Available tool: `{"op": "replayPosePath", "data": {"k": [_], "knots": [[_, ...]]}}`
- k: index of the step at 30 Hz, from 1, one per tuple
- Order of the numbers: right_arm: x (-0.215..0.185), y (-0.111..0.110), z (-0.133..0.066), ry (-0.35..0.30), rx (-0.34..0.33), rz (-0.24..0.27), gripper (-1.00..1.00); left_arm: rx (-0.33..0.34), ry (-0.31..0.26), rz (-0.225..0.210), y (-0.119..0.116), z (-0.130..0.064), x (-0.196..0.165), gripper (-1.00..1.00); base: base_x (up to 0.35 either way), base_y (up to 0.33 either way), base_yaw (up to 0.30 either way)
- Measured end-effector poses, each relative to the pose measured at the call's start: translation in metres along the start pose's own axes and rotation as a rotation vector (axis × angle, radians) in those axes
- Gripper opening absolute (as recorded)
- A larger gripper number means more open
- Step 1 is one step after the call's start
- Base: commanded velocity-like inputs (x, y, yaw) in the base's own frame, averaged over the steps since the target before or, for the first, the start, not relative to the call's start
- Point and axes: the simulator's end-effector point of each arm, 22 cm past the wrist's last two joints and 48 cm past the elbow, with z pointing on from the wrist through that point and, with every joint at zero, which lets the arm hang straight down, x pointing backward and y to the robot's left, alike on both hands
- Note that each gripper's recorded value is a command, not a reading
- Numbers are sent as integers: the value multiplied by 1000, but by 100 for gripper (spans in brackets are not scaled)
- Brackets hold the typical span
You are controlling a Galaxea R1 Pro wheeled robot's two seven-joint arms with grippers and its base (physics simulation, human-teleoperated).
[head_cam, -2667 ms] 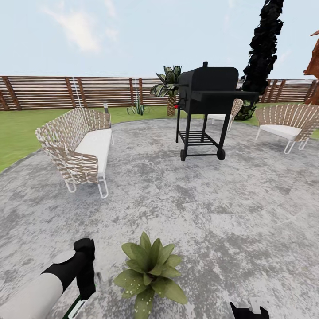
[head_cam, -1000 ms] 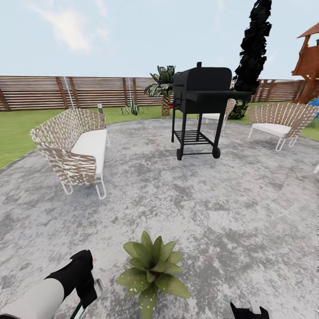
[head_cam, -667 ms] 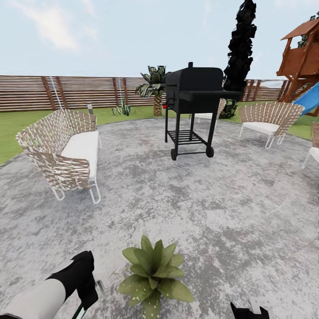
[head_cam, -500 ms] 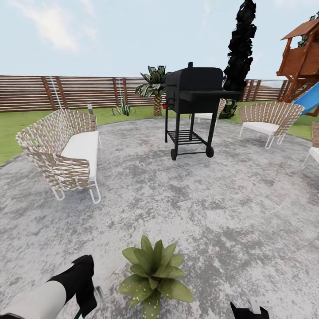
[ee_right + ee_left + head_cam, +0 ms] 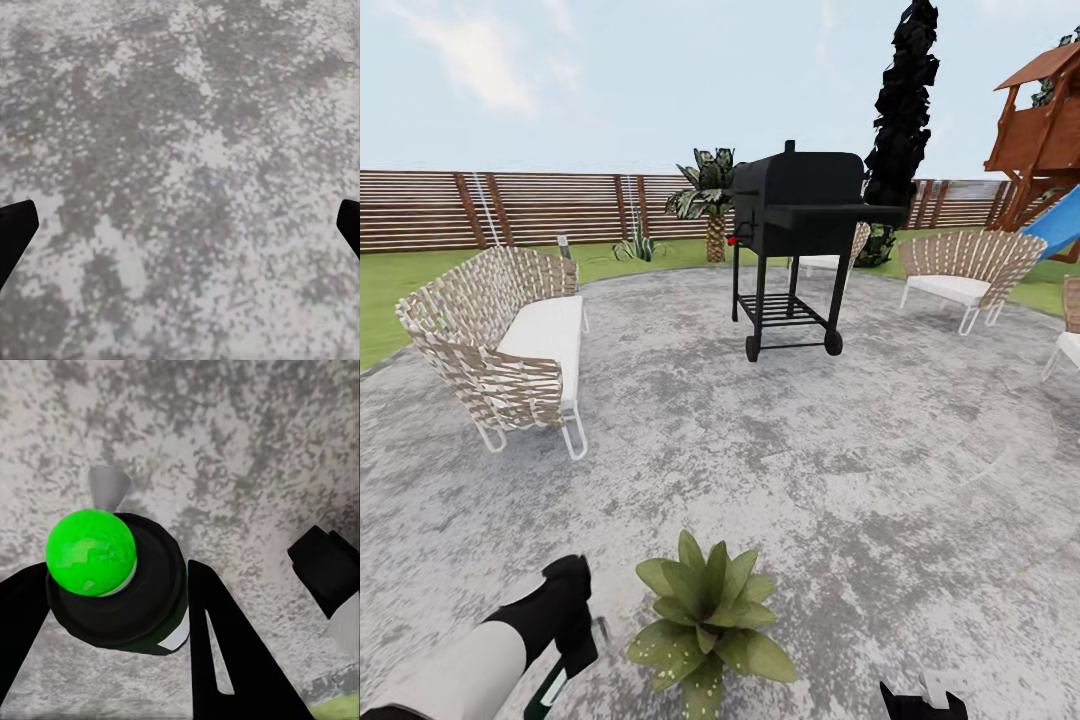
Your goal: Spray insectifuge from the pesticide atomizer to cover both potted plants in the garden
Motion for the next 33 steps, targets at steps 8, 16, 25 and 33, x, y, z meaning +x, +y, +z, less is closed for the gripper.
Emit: {"op": "replayPosePath", "data": {"k": [8,16,25,33], "knots": [[0,1,0,0,-1,0,100,22,-17,67,-3,9,10,-100,0,0,0],[0,1,0,0,-1,1,100,112,-100,123,-19,-20,-23,-100,0,0,0],[0,0,0,0,0,0,100,61,-1,150,-10,-14,-2,-100,0,0,0],[1,0,0,1,0,0,100,100,52,142,-23,3,19,-100,0,0,0]]}}
